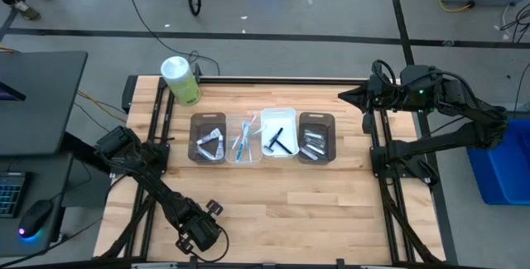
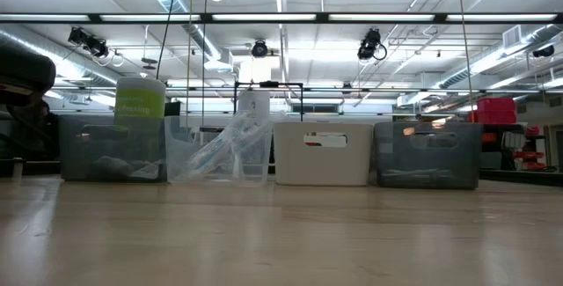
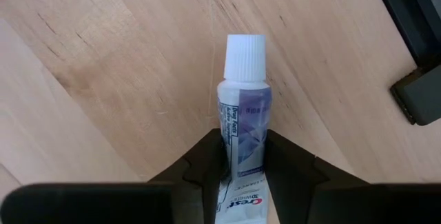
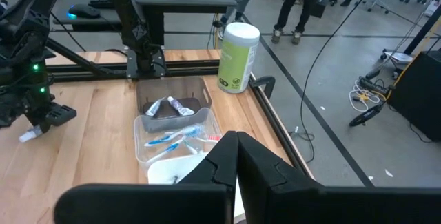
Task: Pick & Place Travel size toiletries
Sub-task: Put the white toothpaste into the left black bin
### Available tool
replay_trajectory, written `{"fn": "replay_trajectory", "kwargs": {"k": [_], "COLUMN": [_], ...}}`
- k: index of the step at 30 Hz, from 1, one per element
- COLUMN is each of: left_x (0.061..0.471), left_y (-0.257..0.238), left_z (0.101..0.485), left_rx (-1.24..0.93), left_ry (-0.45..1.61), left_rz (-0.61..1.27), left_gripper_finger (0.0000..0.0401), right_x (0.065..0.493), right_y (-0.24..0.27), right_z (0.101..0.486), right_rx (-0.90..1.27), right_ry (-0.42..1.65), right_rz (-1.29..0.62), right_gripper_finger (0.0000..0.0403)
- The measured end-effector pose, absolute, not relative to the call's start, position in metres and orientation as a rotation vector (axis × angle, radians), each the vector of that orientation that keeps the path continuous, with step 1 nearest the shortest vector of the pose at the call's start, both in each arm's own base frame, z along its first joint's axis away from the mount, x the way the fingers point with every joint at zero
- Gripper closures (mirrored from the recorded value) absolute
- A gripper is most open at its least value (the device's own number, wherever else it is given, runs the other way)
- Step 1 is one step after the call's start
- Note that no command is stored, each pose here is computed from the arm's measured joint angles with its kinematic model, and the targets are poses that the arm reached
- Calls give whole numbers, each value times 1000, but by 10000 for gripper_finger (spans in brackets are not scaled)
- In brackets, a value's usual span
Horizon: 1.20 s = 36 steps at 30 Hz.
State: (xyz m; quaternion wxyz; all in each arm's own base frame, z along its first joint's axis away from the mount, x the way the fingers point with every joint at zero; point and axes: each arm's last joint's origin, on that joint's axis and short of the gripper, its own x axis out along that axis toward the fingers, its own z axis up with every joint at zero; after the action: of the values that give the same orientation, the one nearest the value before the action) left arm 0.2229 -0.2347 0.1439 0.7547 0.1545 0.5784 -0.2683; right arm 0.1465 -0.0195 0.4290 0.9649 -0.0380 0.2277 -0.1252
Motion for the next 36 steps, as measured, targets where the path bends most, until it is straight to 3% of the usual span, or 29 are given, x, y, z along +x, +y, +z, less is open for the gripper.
{"fn": "replay_trajectory", "kwargs": {"k": [26,36], "left_x": [240,246], "left_y": [-224,-190], "left_z": [174,214], "left_rx": [428,438], "left_ry": [1313,1206], "left_rz": [-576,-464], "left_gripper_finger": [303,303], "right_x": [147,146], "right_y": [-20,-19], "right_z": [429,429], "right_rx": [-77,-76], "right_ry": [461,460], "right_rz": [-253,-253], "right_gripper_finger": [389,389]}}
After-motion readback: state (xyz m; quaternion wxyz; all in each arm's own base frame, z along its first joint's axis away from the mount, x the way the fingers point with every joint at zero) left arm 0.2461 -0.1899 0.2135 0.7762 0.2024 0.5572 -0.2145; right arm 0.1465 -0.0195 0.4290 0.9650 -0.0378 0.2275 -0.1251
